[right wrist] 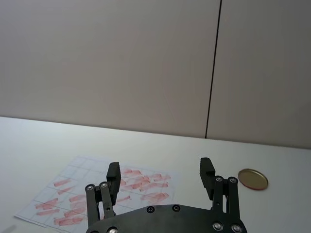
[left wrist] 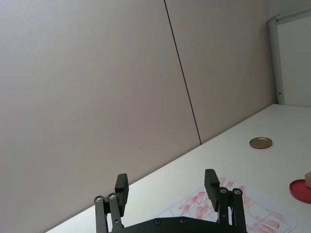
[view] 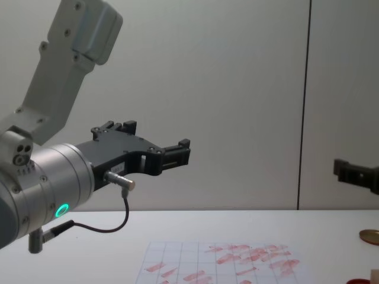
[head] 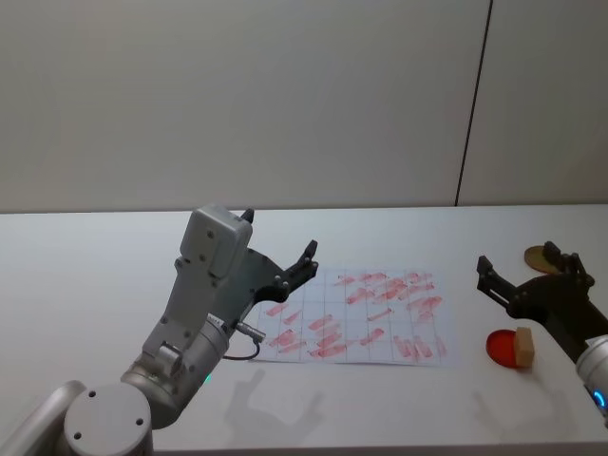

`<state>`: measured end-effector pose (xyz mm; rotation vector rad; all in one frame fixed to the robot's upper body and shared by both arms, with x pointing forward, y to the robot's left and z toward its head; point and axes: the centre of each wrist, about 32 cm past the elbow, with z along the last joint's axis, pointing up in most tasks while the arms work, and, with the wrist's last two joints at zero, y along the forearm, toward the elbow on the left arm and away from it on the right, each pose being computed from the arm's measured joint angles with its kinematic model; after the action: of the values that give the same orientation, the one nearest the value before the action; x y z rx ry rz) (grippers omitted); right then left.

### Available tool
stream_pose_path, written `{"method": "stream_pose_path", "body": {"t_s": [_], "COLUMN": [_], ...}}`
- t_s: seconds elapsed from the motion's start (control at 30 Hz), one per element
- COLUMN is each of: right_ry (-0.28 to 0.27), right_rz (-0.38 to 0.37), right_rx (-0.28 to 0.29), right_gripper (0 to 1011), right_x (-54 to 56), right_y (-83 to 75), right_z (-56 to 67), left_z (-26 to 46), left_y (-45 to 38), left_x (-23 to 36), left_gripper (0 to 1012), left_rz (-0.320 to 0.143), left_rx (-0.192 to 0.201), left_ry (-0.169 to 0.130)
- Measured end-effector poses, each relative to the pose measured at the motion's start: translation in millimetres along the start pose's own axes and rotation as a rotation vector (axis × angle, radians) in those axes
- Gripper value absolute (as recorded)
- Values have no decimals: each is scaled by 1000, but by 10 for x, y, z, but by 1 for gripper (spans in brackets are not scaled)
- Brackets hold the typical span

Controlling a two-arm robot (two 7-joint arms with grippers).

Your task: Use the one hand to pick up the stamp and affix it onto the A4 paper.

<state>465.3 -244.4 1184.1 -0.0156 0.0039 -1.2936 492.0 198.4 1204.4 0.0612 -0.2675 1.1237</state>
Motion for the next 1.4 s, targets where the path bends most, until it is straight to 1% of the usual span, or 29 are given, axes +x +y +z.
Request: {"method": "stream_pose_path", "body": {"t_s": [0.23, 0.27, 0.47, 0.73, 0.83, 1.17, 1.4], "right_ry": [23, 31, 58, 88, 100, 119, 125], "right_rz": [-39, -49, -94, -153, -180, -236, -259], "right_rx": [-61, -78, -140, -207, -240, -310, -348], "right_gripper": [1001, 1001, 1001, 1001, 1001, 1001, 1001], "right_x": [65, 76, 93, 73, 54, 5, -15], "right_y": [129, 165, 275, 379, 417, 478, 500], "right_z": [-63, -83, -149, -216, -247, -318, -363], "left_z": [0, 0, 0, 0, 0, 0, 0], "left_y": [0, 0, 0, 0, 0, 0, 0], "left_x": [0, 0, 0, 0, 0, 0, 0], "left_gripper": [993, 993, 993, 993, 993, 993, 993], "left_rz": [0, 0, 0, 0, 0, 0, 0], "left_rx": [0, 0, 0, 0, 0, 0, 0], "left_ry": [0, 0, 0, 0, 0, 0, 0]}}
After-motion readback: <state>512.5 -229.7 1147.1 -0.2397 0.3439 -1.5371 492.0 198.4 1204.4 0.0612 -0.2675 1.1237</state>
